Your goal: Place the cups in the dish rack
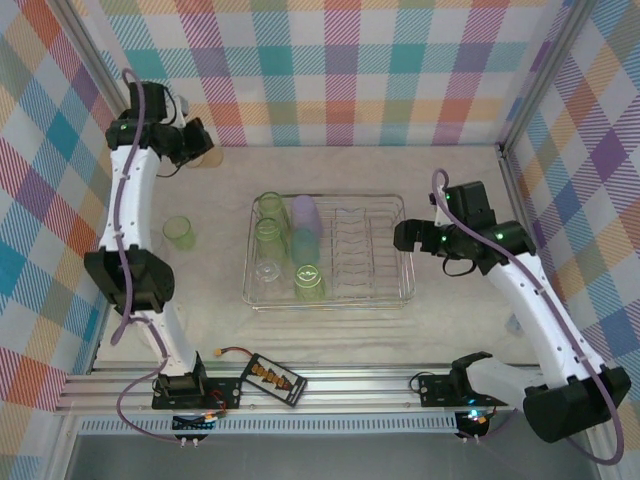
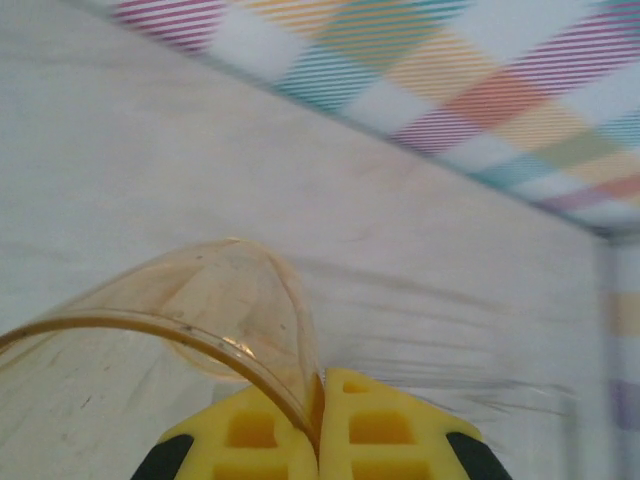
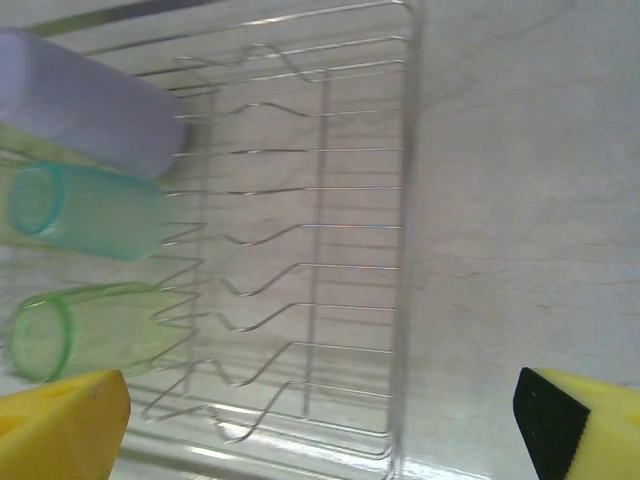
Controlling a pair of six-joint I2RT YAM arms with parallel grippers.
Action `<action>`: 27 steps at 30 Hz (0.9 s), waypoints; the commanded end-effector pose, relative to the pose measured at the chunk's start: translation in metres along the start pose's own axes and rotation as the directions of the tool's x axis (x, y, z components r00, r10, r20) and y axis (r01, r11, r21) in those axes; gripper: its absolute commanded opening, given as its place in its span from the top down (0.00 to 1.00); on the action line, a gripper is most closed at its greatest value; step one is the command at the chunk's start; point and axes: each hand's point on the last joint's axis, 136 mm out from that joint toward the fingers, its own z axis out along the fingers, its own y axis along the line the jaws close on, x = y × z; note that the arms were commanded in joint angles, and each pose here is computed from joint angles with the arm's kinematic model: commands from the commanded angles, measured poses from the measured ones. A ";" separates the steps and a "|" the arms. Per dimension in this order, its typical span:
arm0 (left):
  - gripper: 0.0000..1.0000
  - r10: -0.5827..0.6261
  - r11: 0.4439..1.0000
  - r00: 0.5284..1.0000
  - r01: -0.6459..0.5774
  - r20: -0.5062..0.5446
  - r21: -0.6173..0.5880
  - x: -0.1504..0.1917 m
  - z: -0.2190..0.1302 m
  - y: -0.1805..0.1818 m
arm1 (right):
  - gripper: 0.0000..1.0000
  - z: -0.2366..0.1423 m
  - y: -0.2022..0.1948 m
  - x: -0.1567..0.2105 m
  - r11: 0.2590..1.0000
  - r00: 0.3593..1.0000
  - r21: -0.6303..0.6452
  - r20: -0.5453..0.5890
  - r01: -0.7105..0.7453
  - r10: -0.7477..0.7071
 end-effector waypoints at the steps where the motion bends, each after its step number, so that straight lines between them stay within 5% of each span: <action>1: 1.00 -0.026 0.910 0.998 0.044 -0.050 0.412 0.004 -0.019 -0.083 | 0.01 -0.022 0.042 -0.018 0.974 0.999 -0.224 0.040 0.025 -0.017; 7: 1.00 0.271 0.660 0.961 -0.149 -0.048 0.737 0.059 -0.067 -0.207 | 0.01 -0.063 0.088 -0.066 0.873 0.993 -0.487 0.109 0.022 0.036; 14: 1.00 0.496 0.392 0.868 -0.231 0.007 0.890 0.135 -0.104 -0.287 | 0.01 -0.096 0.124 -0.113 0.676 0.982 -0.737 0.127 -0.001 0.140; 17: 1.00 0.538 0.327 0.843 -0.235 0.024 0.915 0.154 -0.114 -0.301 | 0.01 -0.102 0.135 -0.120 0.604 0.985 -0.797 0.101 -0.003 0.137; 27: 1.00 0.582 0.246 0.812 -0.233 0.049 0.941 0.184 -0.124 -0.325 | 0.01 -0.099 0.164 -0.106 0.516 0.999 -0.856 0.045 0.023 0.031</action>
